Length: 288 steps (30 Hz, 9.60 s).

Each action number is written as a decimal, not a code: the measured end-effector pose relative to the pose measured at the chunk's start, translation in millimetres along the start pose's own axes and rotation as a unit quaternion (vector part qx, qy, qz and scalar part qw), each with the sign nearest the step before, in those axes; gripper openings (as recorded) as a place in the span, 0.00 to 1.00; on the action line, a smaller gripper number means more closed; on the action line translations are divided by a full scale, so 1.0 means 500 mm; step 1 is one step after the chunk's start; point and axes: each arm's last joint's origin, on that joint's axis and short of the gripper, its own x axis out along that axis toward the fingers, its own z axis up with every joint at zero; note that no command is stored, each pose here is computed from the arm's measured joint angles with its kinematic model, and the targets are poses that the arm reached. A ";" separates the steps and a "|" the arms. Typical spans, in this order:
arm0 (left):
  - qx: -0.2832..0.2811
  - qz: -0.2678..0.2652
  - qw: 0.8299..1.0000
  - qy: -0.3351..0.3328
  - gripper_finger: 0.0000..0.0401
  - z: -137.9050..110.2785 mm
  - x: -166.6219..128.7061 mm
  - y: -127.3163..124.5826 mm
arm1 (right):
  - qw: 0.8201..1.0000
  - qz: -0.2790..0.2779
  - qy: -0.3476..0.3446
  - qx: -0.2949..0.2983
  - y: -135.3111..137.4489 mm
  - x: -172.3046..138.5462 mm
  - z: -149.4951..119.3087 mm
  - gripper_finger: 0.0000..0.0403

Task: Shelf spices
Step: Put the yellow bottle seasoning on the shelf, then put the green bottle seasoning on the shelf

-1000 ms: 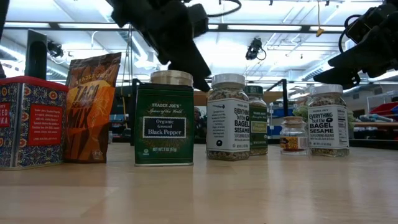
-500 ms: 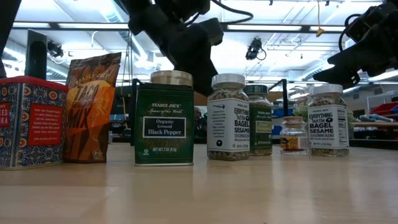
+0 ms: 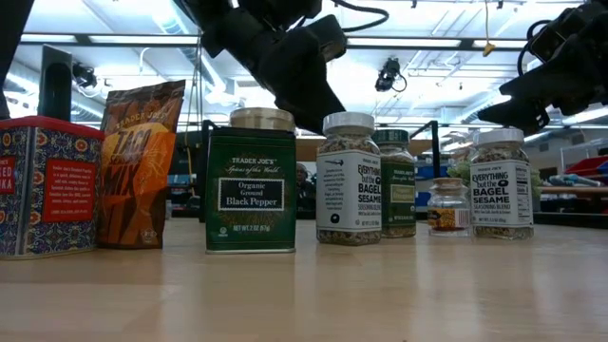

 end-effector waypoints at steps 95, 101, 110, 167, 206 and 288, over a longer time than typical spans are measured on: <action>-0.179 0.191 0.965 0.027 0.60 -0.023 -0.443 0.505 | 0.999 0.007 -0.029 0.011 0.003 0.000 0.012 0.79; -0.213 0.155 0.964 0.039 0.60 -0.039 -0.457 0.496 | 0.999 0.007 -0.029 0.011 0.003 0.000 0.012 0.79; -0.216 0.212 0.953 0.023 0.60 -0.028 -0.460 0.510 | 0.999 0.007 -0.030 0.011 0.003 0.000 0.012 0.79; -0.226 0.223 0.948 0.034 0.71 -0.053 -0.464 0.475 | 0.999 0.007 -0.031 0.011 0.003 0.000 0.012 0.79; -0.082 0.164 0.982 -0.049 0.78 0.070 -0.379 0.172 | 0.999 0.008 -0.034 0.012 0.003 0.000 0.014 0.79; -0.244 0.113 0.956 0.118 0.78 0.160 0.077 -0.074 | 0.998 0.013 -0.056 0.020 0.005 -0.001 0.023 0.79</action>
